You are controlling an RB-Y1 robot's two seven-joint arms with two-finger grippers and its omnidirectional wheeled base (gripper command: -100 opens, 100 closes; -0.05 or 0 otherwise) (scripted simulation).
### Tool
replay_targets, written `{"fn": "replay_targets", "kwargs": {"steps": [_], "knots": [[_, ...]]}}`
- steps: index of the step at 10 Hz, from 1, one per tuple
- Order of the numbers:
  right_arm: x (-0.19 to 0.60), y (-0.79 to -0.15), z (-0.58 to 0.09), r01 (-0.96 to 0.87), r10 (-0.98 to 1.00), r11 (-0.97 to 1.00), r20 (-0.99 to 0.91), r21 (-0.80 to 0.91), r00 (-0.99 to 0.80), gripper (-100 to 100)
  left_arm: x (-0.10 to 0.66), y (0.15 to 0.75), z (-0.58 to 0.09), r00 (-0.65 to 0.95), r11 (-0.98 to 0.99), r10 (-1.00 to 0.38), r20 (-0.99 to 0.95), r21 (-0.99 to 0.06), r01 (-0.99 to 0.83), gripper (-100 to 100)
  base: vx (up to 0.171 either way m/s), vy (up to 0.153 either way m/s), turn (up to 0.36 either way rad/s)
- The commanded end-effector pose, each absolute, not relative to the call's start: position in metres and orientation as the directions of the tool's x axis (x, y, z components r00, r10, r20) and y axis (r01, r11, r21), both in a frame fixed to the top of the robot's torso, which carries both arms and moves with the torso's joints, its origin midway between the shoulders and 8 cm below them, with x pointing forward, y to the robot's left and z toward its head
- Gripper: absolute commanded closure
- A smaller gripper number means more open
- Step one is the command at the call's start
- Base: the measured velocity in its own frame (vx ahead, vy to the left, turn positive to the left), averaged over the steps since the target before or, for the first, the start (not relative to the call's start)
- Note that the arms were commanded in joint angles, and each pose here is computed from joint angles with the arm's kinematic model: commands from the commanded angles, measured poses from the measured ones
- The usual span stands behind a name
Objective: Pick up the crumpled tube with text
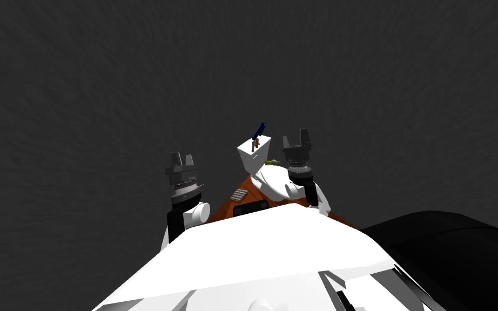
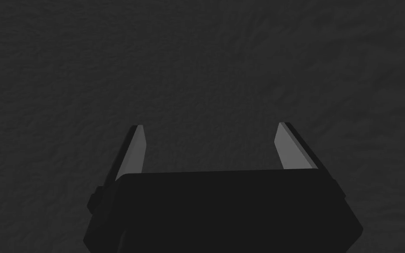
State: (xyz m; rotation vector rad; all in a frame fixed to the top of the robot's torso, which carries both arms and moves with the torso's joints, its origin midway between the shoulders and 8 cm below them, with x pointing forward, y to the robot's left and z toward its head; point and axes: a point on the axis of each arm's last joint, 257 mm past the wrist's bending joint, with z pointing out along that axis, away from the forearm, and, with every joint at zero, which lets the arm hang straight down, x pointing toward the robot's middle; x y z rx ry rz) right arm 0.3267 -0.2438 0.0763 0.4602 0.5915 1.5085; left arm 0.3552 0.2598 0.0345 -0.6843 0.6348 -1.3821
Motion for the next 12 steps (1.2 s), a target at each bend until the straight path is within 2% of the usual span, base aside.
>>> {"fn": "replay_targets", "kwargs": {"steps": [1,5,12], "knots": [[0.344,-0.244,0.068,-0.759,0.997,-0.021,-0.048,0.651,-0.068,-100,0.355,0.260,0.035,0.088,0.062,-0.996,-0.006,-0.754,0.654,0,-0.031,0.029,-0.178],[0.391,-0.249,0.045,-0.673,0.985,-0.160,0.071,0.722,-0.157,-100,0.355,0.260,0.035,0.088,0.062,-0.996,-0.006,-0.754,0.654,0,-0.034,0.034,-0.221],[0.452,-0.253,0.017,-0.541,0.942,-0.333,0.244,0.772,-0.232,-100,0.355,0.260,0.035,0.088,0.062,-0.996,-0.006,-0.754,0.654,0,-0.025,0.018,-0.152]]}}
